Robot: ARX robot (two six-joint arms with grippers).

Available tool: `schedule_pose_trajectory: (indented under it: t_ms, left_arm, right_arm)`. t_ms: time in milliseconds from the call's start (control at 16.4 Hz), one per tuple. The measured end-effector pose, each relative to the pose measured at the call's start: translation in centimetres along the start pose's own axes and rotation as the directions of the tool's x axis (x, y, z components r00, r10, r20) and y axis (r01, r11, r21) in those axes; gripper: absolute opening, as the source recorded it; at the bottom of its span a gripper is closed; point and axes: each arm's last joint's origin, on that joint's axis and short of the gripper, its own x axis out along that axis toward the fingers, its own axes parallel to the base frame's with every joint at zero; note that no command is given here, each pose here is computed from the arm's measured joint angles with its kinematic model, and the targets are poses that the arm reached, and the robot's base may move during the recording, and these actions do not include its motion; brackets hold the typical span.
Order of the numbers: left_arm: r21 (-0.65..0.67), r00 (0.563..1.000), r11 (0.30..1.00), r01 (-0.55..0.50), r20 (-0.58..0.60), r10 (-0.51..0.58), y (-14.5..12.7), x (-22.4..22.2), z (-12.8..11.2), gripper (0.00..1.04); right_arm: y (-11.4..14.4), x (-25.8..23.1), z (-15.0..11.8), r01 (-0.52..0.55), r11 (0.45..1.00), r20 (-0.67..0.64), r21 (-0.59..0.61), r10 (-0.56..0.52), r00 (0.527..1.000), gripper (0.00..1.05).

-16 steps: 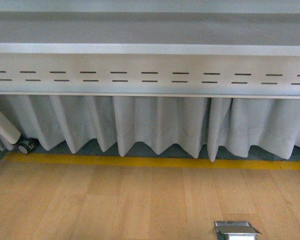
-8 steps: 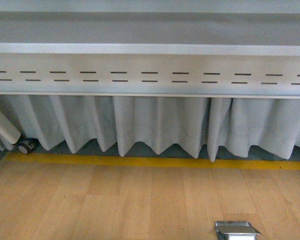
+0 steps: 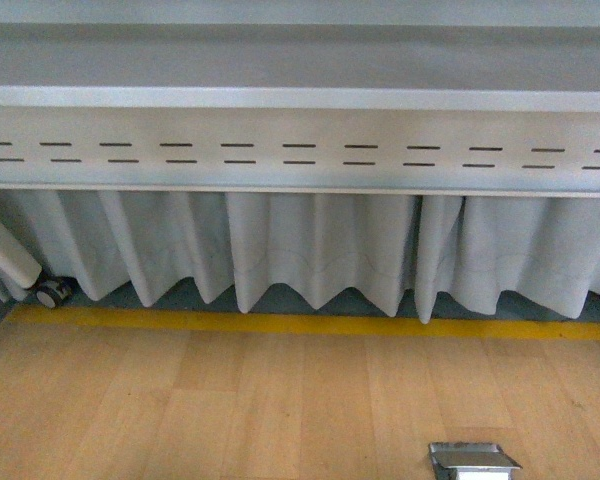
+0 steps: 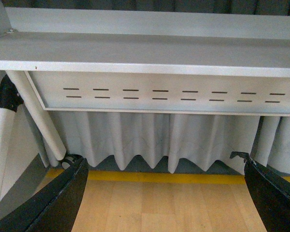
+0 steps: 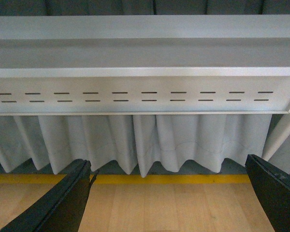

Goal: Open oven

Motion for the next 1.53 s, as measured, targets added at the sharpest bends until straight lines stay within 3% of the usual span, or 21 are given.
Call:
schedule_pose_trajectory:
  t_ms: [1527]
  left_arm:
    - [0.0,1.0,1.0,0.0,0.0,0.0,0.0,0.0,0.0,0.98]
  right_arm:
    - [0.0,0.0,0.0,0.0,1.0,0.0,0.0,0.0,1.0,0.98]
